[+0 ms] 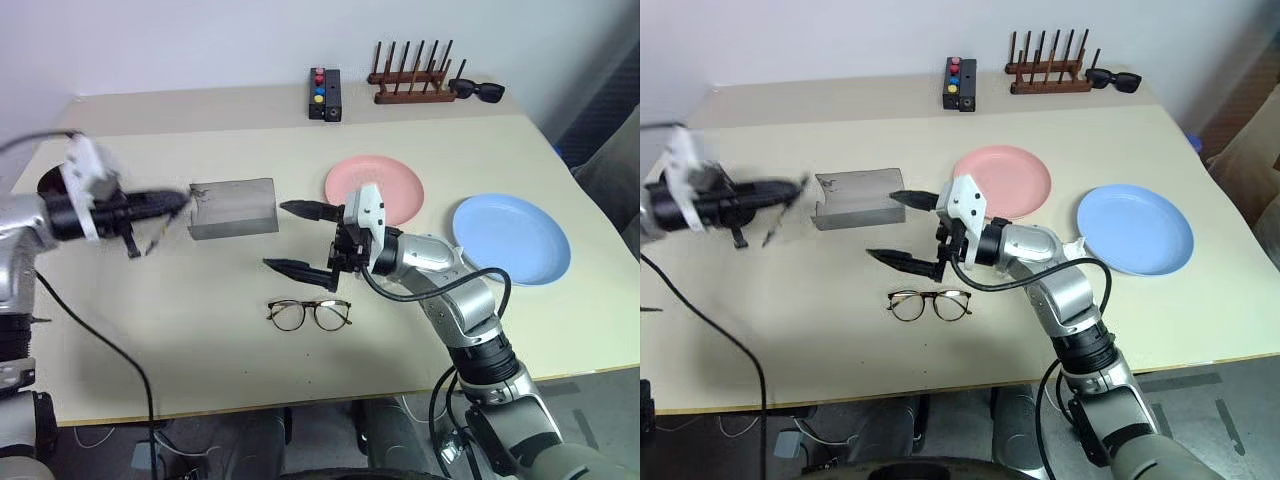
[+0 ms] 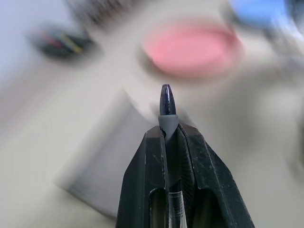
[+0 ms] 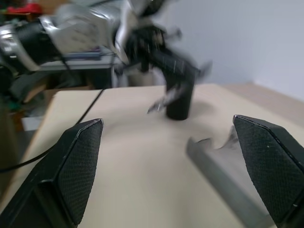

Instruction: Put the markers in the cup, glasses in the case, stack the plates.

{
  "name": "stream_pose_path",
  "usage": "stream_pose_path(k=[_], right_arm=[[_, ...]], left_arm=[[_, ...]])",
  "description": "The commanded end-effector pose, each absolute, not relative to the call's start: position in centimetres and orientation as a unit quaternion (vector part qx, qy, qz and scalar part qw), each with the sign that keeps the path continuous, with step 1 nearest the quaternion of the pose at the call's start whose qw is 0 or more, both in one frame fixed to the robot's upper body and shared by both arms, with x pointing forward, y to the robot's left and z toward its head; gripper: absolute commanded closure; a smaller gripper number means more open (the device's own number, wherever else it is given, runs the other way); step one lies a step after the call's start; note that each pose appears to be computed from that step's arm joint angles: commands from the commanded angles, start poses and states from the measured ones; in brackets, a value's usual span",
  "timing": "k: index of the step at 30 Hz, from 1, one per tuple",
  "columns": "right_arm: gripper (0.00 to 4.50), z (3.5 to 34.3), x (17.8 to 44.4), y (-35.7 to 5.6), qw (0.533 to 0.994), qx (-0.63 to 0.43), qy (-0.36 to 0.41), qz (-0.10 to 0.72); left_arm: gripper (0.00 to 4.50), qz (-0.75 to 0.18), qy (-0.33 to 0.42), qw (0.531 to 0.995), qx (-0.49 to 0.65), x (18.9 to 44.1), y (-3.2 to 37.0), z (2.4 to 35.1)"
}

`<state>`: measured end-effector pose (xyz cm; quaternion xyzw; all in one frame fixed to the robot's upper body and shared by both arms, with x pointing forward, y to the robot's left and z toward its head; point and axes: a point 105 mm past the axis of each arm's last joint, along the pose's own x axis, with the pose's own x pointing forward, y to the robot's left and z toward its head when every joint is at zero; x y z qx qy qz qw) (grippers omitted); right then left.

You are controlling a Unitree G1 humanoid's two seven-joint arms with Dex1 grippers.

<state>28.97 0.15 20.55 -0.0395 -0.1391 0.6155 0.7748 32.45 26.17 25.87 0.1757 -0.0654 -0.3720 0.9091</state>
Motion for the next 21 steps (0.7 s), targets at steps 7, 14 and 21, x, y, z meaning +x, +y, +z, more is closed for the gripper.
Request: stream_pose_path(k=[7,14,21], right_arm=[[0.00,22.3,29.8,0.9,0.785,-0.027,-0.187,0.590],[0.00,21.8,29.3,1.4,0.783,-0.015,-0.182,0.595],[0.00,21.7,29.3,1.2,0.788,-0.010,-0.182,0.588]], left_arm=[[4.39,0.031,-0.262,0.953,0.151,34.3,35.4,33.2],[4.39,0.140,-0.273,0.937,0.168,35.2,37.8,32.5],[4.39,0.147,-0.259,0.942,0.153,36.3,38.1,29.7]])
